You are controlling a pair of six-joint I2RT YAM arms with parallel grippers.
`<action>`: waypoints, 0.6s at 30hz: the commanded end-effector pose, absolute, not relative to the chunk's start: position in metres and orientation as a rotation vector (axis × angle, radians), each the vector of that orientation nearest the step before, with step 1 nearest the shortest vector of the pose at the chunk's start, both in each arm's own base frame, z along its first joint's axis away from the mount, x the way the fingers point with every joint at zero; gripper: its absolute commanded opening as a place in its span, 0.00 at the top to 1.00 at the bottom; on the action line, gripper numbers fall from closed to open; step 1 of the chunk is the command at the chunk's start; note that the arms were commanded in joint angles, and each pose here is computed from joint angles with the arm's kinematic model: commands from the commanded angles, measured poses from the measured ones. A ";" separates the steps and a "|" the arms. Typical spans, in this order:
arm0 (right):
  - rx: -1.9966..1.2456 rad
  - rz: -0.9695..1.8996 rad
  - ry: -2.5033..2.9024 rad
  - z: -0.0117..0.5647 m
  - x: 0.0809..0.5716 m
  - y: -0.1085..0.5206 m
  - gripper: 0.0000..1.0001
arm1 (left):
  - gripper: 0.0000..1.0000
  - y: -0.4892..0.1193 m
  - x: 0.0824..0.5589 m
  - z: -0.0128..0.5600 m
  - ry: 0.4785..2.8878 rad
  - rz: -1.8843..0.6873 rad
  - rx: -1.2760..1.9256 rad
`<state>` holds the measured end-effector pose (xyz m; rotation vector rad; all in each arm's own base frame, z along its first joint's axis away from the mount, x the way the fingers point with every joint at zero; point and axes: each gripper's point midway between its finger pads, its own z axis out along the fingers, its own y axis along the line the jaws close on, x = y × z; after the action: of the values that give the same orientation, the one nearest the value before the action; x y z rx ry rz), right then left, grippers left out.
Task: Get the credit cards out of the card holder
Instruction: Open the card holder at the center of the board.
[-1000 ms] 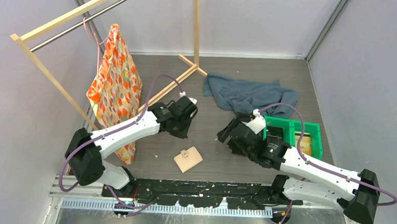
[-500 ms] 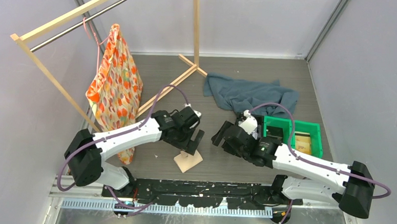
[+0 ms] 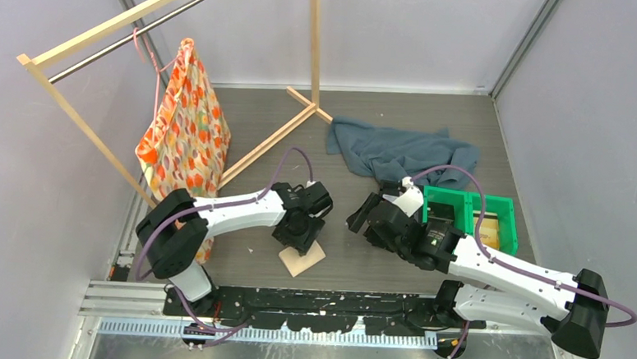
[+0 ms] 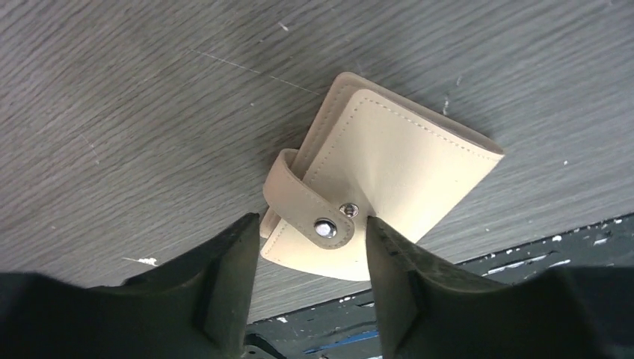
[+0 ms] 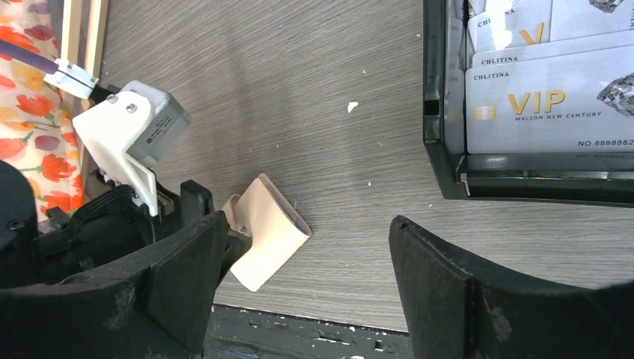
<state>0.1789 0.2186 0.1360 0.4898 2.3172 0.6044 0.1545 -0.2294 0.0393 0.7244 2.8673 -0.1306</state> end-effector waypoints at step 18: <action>0.481 0.646 2.304 0.146 0.183 0.231 0.17 | 0.99 -0.247 0.178 0.149 2.635 -0.391 0.481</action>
<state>0.1784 0.2205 0.1337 0.4928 2.3267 0.6053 0.1681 -0.2376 0.0883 0.6155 2.7538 -0.2249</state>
